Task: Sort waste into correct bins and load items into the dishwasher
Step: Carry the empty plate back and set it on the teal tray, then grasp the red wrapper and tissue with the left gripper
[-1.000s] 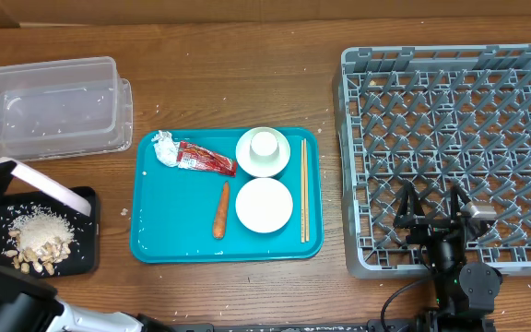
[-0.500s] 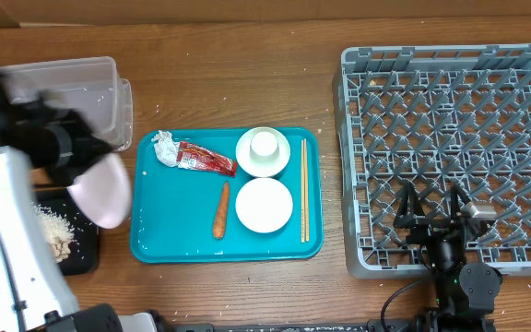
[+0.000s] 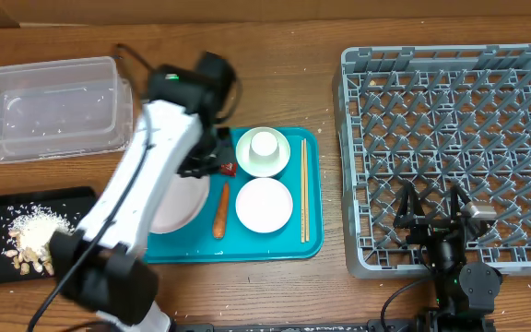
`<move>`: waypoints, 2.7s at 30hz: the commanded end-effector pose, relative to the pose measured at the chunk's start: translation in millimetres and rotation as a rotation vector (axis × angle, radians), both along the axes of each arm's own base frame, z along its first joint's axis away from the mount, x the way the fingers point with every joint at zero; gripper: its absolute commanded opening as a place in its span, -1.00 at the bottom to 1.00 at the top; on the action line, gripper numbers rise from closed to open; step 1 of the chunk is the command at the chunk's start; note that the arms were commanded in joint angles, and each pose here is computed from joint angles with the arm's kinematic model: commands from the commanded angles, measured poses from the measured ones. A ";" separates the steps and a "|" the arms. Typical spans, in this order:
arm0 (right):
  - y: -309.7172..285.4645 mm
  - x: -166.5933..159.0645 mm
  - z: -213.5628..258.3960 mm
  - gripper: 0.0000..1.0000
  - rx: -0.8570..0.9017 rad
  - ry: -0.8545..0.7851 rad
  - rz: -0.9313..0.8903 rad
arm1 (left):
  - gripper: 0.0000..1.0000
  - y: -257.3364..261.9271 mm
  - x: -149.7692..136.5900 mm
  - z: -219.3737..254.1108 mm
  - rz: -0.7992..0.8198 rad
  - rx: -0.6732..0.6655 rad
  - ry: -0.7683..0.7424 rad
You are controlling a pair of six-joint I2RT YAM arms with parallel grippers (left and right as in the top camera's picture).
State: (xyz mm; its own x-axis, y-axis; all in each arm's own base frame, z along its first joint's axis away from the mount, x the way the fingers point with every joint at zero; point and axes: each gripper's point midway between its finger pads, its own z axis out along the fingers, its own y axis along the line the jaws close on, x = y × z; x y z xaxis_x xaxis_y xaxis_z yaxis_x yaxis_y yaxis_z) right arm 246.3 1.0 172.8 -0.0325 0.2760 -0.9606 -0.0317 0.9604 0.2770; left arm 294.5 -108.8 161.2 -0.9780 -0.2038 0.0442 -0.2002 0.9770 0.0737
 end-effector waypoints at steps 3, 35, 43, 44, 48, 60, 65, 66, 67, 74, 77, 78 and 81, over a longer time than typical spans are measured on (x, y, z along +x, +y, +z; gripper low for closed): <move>-2.2 0.0 -1.2 1.00 -0.008 -0.007 -0.012 | -0.92 14.8 9.0 -20.3 0.049 0.122 0.036; -2.2 0.0 -1.2 1.00 -0.008 -0.007 -0.012 | -0.75 9.8 -15.8 -109.3 0.077 0.098 0.131; -2.2 0.0 -1.2 1.00 -0.007 -0.007 -0.012 | -0.42 19.4 -18.1 -106.0 0.068 0.151 0.136; -2.2 0.0 -1.2 1.00 -0.008 -0.007 -0.012 | -0.42 19.6 -18.7 -104.8 0.069 0.153 0.140; -2.2 0.0 -1.2 1.00 -0.007 -0.007 -0.012 | -0.41 18.4 -15.7 -95.2 0.067 0.151 0.137; -2.2 0.0 -1.3 1.00 -0.008 -0.006 -0.012 | 0.16 5.9 21.1 -70.4 0.011 0.101 0.012; -2.2 0.0 -1.2 1.00 -0.007 -0.007 -0.012 | 0.49 14.6 39.7 -70.5 0.030 0.126 -0.061; -2.2 0.0 -1.2 1.00 -0.008 -0.007 -0.012 | 0.50 15.7 43.7 -70.7 0.037 0.120 -0.075; -2.2 0.0 -1.2 1.00 -0.007 -0.007 -0.012 | 0.53 17.2 46.7 -70.9 0.045 0.117 -0.084; -2.2 0.0 -1.3 1.00 -0.007 -0.006 -0.012 | 0.54 29.5 60.0 -73.4 0.204 0.003 -0.089; -2.2 0.0 -1.2 1.00 -0.008 -0.007 -0.012 | 0.68 40.9 68.6 -73.6 0.289 -0.043 -0.101; -2.2 0.0 -1.2 1.00 -0.008 -0.007 -0.012 | 0.69 43.6 72.6 -73.6 0.304 -0.059 -0.110; -2.2 0.0 -1.3 1.00 -0.007 -0.006 -0.012 | 0.63 44.7 83.0 -73.0 0.339 -0.119 -0.135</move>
State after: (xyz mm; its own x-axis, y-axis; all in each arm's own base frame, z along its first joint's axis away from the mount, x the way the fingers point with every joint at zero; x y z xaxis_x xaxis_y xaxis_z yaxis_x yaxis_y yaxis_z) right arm 246.3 0.9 172.8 -0.0323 0.2760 -0.9606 -0.0310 0.9604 0.2770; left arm 369.8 -57.9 85.3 -0.8780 -0.4746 -0.0618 -0.4750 0.8800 -0.0090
